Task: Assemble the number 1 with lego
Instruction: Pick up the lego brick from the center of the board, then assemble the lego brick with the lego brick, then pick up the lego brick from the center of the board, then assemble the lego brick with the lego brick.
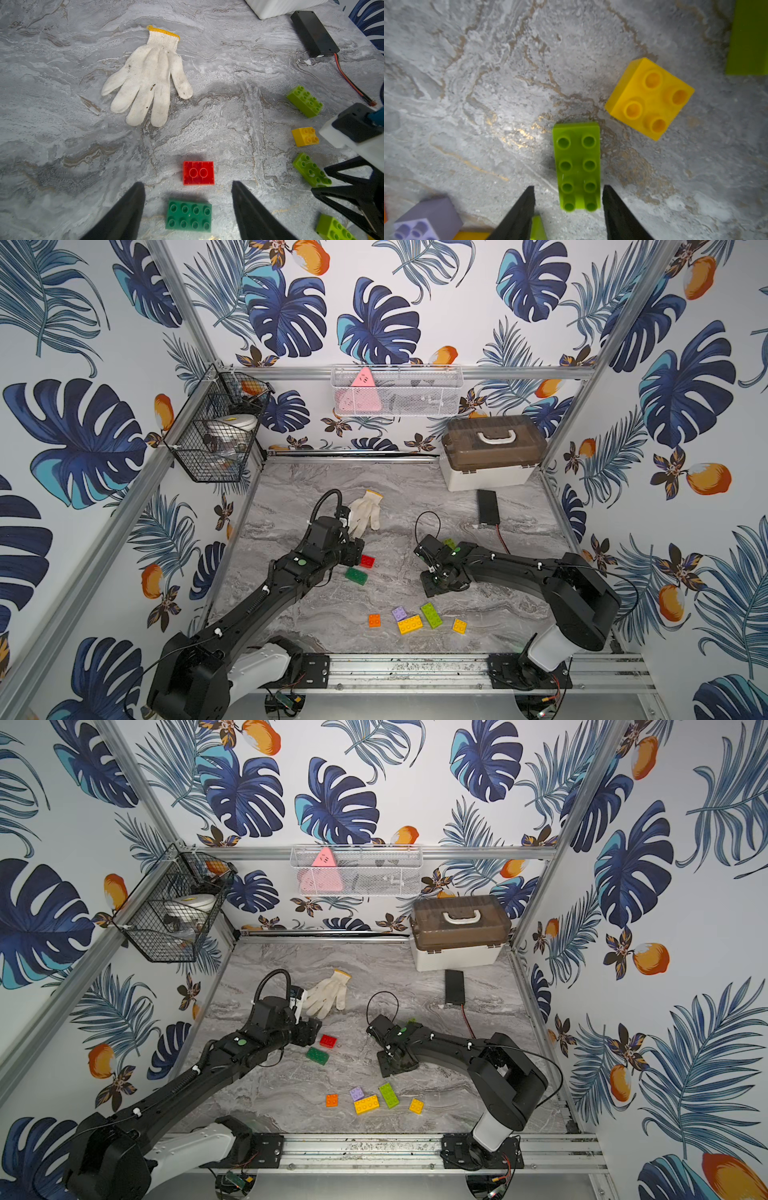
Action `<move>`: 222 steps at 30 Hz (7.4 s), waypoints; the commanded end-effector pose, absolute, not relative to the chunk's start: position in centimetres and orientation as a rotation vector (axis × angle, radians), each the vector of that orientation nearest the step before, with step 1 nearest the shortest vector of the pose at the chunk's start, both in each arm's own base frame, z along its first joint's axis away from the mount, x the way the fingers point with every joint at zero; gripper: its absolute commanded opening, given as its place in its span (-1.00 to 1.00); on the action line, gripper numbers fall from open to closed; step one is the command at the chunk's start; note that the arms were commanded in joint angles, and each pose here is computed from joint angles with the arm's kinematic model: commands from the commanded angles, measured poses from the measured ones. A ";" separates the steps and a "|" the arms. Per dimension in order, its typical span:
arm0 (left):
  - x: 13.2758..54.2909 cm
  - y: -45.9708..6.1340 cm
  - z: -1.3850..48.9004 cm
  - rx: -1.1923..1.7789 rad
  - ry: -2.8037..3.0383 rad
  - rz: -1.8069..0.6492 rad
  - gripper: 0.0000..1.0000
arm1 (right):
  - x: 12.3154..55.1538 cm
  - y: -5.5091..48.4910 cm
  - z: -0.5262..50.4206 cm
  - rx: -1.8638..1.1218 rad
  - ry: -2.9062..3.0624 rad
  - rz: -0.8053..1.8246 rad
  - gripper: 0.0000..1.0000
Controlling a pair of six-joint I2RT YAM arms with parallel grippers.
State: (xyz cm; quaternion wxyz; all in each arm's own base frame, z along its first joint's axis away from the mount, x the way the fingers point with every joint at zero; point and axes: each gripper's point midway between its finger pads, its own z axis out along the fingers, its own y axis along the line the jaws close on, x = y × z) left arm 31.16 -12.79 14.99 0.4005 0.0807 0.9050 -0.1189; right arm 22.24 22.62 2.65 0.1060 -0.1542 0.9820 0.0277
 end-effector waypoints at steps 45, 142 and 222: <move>31.1 -13.0 15.1 0.221 2.281 -0.306 0.43 | 34.4 15.5 7.0 -0.699 2.720 0.045 -0.61; 30.9 -12.0 15.1 0.171 2.289 -0.250 0.46 | 14.5 23.6 2.9 -0.601 3.003 0.043 -0.44; 30.8 -12.5 14.3 0.199 2.319 -0.263 0.47 | 35.7 15.6 4.0 -0.609 2.991 0.102 -0.61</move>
